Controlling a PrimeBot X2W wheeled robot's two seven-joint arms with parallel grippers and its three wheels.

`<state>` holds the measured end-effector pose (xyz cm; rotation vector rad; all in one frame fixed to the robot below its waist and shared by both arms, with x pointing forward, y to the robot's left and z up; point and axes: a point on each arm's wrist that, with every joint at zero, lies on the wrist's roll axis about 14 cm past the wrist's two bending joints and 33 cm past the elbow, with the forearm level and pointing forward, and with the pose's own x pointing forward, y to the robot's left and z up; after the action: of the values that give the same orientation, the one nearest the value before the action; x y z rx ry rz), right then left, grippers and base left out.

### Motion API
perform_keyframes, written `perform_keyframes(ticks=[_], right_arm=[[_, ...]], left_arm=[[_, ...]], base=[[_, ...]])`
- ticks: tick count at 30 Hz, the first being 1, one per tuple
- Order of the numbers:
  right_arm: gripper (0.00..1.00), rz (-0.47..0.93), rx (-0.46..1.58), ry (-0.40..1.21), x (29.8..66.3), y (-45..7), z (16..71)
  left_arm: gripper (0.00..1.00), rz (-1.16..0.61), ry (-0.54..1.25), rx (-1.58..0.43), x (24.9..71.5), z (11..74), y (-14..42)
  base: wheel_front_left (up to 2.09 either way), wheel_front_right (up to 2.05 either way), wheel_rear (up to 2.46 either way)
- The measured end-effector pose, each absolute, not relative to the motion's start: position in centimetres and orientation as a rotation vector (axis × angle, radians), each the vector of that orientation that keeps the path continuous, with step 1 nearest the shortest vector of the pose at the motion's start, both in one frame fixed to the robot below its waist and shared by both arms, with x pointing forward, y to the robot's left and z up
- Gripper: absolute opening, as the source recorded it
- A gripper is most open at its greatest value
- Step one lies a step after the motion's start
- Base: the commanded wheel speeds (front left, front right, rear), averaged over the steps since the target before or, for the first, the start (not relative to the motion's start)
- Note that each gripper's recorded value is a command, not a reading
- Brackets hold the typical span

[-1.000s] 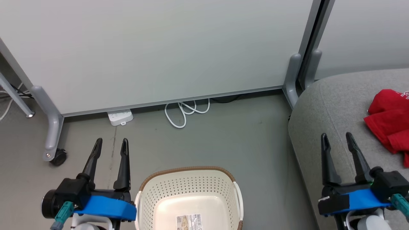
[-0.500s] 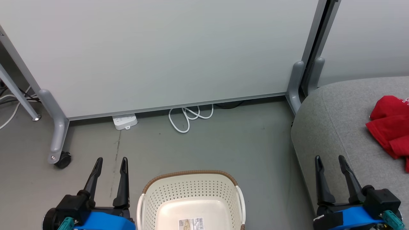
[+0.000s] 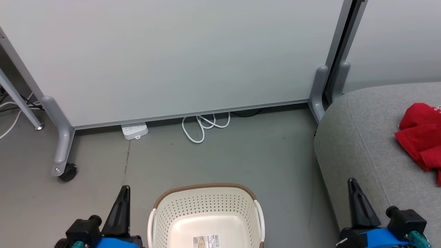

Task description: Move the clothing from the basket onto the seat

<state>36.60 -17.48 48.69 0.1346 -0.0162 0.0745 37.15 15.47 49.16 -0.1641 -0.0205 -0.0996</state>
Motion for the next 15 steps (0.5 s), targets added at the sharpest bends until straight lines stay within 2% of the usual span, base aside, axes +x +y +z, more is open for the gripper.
perform_keyframes(ticks=[15], right_arm=[[0.00,0.001,0.410,0.024,36.7,-18.7,48.1]], left_arm=[[0.00,-0.024,0.028,-0.434,37.3,48.6,17.0]], base=[[0.00,0.00,0.00]])
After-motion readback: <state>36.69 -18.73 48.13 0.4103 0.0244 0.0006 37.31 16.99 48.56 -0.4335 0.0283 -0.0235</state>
